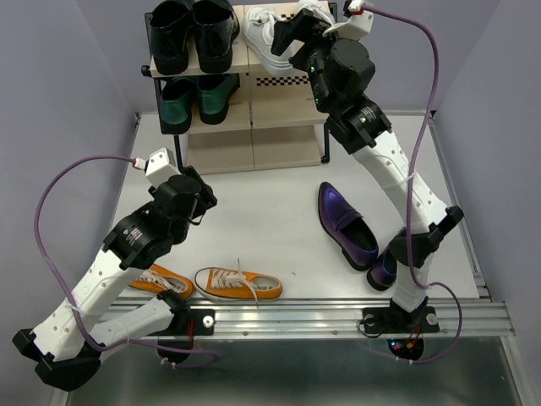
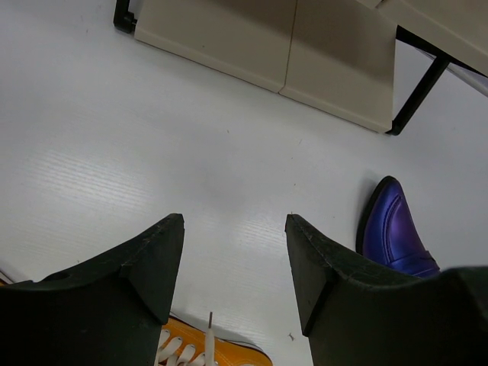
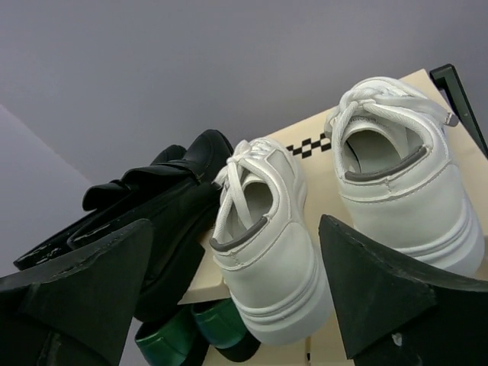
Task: Place and organize the shoes onto the shoe shelf
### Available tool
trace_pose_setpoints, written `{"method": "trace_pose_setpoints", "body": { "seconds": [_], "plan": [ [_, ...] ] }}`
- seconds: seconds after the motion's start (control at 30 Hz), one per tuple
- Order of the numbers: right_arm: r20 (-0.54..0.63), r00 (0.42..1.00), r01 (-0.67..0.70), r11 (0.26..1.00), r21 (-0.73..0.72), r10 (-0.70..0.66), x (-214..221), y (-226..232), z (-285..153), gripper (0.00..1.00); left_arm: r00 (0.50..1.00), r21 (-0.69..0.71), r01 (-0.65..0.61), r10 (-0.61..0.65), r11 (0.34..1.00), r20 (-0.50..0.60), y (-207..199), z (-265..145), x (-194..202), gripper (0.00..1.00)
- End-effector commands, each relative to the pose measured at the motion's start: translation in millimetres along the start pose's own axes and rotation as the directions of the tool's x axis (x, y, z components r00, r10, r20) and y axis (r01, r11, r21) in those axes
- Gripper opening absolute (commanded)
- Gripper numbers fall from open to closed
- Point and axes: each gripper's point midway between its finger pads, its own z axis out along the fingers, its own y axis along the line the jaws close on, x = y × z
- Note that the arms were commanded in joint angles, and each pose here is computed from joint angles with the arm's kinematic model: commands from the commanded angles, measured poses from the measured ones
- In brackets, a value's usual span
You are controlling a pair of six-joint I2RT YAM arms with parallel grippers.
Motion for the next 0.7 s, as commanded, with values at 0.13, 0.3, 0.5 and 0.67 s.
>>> {"method": "trace_pose_setpoints", "body": {
  "seconds": [0.13, 0.3, 0.5, 0.67],
  "plan": [
    [-0.023, 0.991, 0.125, 0.983, -0.133, -0.129, -36.8, 17.4, -34.2, 1.0, 1.0, -0.01, 0.01, -0.009, 1.0, 0.015, 2.7, 1.6, -1.0, 0.66],
    [-0.083, 0.967, 0.226, 0.962, -0.156, -0.241, -13.2, 11.2, -33.9, 1.0, 1.0, -0.005, 0.007, -0.007, 1.0, 0.007, -0.1, 4.3, 1.6, 0.66],
    [-0.141, 0.942, 0.284, 0.946, -0.16, -0.306, 18.8, 3.8, -25.3, 1.0, 1.0, -0.003, 0.009, -0.009, 1.0, 0.002, -0.9, 5.0, 3.0, 0.66],
    [-0.162, 0.927, 0.316, 0.937, -0.147, -0.338, 36.0, -2.1, -17.3, 1.0, 1.0, -0.007, 0.008, -0.008, 1.0, 0.002, 0.3, 5.3, 3.5, 0.66]
  ]
}}
